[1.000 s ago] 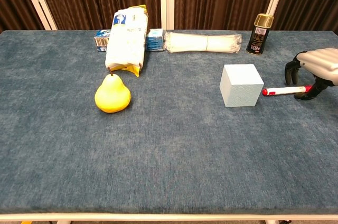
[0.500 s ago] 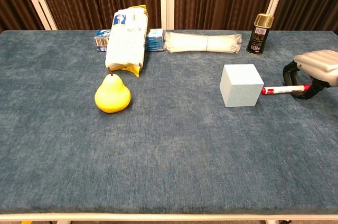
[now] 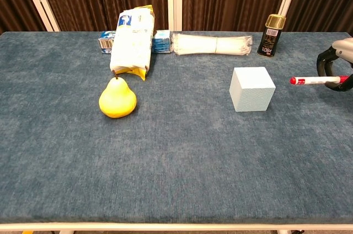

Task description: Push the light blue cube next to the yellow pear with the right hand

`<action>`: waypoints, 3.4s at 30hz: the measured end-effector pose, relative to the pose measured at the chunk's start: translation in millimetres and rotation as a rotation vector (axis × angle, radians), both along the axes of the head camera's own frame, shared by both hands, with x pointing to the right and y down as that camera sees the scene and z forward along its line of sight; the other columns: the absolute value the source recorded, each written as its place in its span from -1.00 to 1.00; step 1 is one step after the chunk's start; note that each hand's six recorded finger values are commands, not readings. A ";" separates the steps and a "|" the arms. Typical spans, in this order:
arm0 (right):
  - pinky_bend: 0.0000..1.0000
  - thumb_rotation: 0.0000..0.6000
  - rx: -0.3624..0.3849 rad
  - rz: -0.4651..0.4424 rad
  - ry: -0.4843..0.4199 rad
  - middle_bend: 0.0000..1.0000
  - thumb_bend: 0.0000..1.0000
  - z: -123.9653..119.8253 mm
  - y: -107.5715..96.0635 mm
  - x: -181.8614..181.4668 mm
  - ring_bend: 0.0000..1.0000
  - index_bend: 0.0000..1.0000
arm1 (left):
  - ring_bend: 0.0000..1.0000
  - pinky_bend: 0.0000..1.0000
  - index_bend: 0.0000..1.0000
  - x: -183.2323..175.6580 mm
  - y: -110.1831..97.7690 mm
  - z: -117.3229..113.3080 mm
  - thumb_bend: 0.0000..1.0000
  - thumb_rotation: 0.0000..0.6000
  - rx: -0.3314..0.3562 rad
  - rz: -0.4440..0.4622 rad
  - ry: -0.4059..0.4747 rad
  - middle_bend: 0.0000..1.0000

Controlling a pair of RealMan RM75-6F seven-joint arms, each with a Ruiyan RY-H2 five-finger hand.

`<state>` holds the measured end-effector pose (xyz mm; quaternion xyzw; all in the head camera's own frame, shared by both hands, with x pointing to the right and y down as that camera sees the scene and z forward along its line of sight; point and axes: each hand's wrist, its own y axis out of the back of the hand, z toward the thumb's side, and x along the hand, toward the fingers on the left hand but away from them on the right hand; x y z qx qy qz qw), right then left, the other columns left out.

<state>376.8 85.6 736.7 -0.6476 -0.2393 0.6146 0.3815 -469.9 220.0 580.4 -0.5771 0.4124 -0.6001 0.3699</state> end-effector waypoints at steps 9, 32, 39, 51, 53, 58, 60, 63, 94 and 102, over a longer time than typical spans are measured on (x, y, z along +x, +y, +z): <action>-0.59 1.00 -0.035 -0.047 -0.052 0.08 -0.31 12.2 -4.7 -44.3 -0.64 0.17 | -0.76 -0.64 -0.56 -2.3 5.2 -1.9 -0.80 1.00 -0.002 -0.011 0.000 -0.60; -0.59 1.00 -0.065 -0.188 -0.132 0.09 -0.28 17.0 -10.6 -165.5 -0.64 0.18 | -0.76 -0.64 -0.56 -7.9 14.6 -6.8 -0.80 1.00 0.002 -0.024 -0.002 -0.60; -0.59 1.00 -0.079 -0.161 -0.108 0.08 -0.28 9.6 -7.3 -136.2 -0.64 0.18 | -0.76 -0.64 -0.56 -3.5 12.4 -7.0 -0.80 1.00 0.005 -0.010 0.004 -0.60; -0.62 1.00 -0.102 -0.246 -0.141 0.08 -0.28 18.4 -3.8 -186.3 -0.64 0.18 | -0.76 -0.64 -0.56 -9.4 21.0 -8.4 -0.80 1.00 -0.001 -0.034 0.002 -0.60; -0.62 1.00 -0.103 -0.265 -0.145 0.09 -0.28 19.0 -2.1 -196.5 -0.64 0.18 | -0.76 -0.64 -0.56 -11.0 22.3 -8.3 -0.80 1.00 -0.002 -0.040 0.001 -0.60; -0.63 1.00 -0.109 -0.308 -0.162 0.08 -0.28 21.1 5.2 -227.3 -0.64 0.18 | -0.76 -0.64 -0.56 -13.6 24.7 -8.0 -0.80 1.00 -0.001 -0.046 0.004 -0.60; -0.63 1.00 -0.114 -0.318 -0.172 0.08 -0.28 21.9 8.4 -239.3 -0.64 0.18 | -0.76 -0.64 -0.56 -14.6 25.7 -7.3 -0.80 1.00 -0.003 -0.049 0.004 -0.60; -0.63 1.00 -0.121 -0.336 -0.182 0.08 -0.28 22.9 13.4 -255.8 -0.64 0.18 | -0.76 -0.64 -0.56 -16.2 26.8 -6.5 -0.80 1.00 -0.005 -0.051 0.006 -0.60; -0.76 1.00 -0.127 -0.167 0.041 -0.45 -0.48 -3.1 25.9 -94.2 -0.94 -0.68 | -0.76 -0.64 -0.56 -8.4 19.6 -5.5 -0.80 1.00 0.025 -0.020 0.040 -0.60; -0.77 1.00 -0.031 -0.079 0.014 -0.50 -0.50 -42.4 19.1 -57.6 -0.96 -0.75 | -0.76 -0.64 -0.56 -11.4 19.8 -5.2 -0.80 1.00 0.030 -0.032 0.048 -0.60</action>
